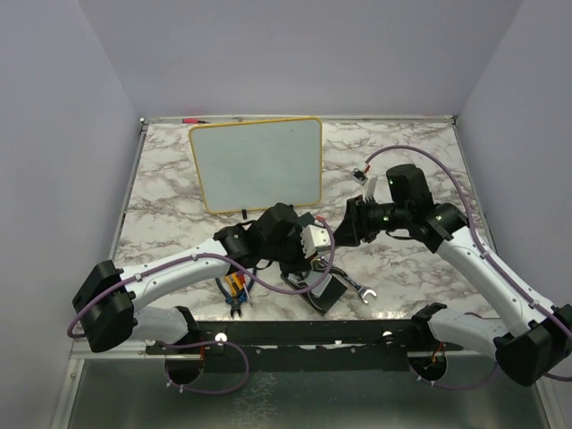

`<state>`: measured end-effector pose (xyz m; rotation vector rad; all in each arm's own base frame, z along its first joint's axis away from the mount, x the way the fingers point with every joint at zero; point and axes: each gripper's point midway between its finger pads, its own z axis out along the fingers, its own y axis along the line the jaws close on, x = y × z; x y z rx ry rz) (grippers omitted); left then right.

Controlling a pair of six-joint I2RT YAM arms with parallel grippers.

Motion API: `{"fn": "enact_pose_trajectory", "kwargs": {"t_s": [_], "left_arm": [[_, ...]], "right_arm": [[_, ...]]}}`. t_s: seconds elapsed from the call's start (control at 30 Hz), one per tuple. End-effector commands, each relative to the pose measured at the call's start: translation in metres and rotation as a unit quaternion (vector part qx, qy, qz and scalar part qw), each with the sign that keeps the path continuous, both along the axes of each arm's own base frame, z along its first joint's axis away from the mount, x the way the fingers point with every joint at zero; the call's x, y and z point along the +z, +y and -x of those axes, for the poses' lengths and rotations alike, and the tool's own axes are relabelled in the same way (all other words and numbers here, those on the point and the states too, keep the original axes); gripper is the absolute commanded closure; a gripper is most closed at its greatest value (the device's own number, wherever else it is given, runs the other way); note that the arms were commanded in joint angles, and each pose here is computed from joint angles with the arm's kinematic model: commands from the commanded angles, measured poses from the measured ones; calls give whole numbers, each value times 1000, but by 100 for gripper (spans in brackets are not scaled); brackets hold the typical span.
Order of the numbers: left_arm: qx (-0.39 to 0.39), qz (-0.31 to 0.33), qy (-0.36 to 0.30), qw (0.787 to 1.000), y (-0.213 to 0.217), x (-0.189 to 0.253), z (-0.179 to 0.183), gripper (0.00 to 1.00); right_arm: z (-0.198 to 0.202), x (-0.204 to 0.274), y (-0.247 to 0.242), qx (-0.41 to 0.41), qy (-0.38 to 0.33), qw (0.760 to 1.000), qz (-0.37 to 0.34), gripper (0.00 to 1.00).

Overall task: Write a sentence on the whiteboard
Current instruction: Open the whiteboard marker at the center of the board.

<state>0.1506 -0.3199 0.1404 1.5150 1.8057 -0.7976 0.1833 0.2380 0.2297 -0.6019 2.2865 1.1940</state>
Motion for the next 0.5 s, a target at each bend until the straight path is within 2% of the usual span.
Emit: {"fn": "enact_pose_trajectory", "kwargs": {"t_s": [0.0, 0.47], "left_arm": [[-2, 2, -9, 1000, -4, 8, -4, 100], [-8, 5, -8, 1000, -5, 9, -2, 100]], "right_arm": [[15, -4, 7, 21, 11, 1000, -11, 51], [14, -21, 18, 23, 14, 1000, -2, 58]]}}
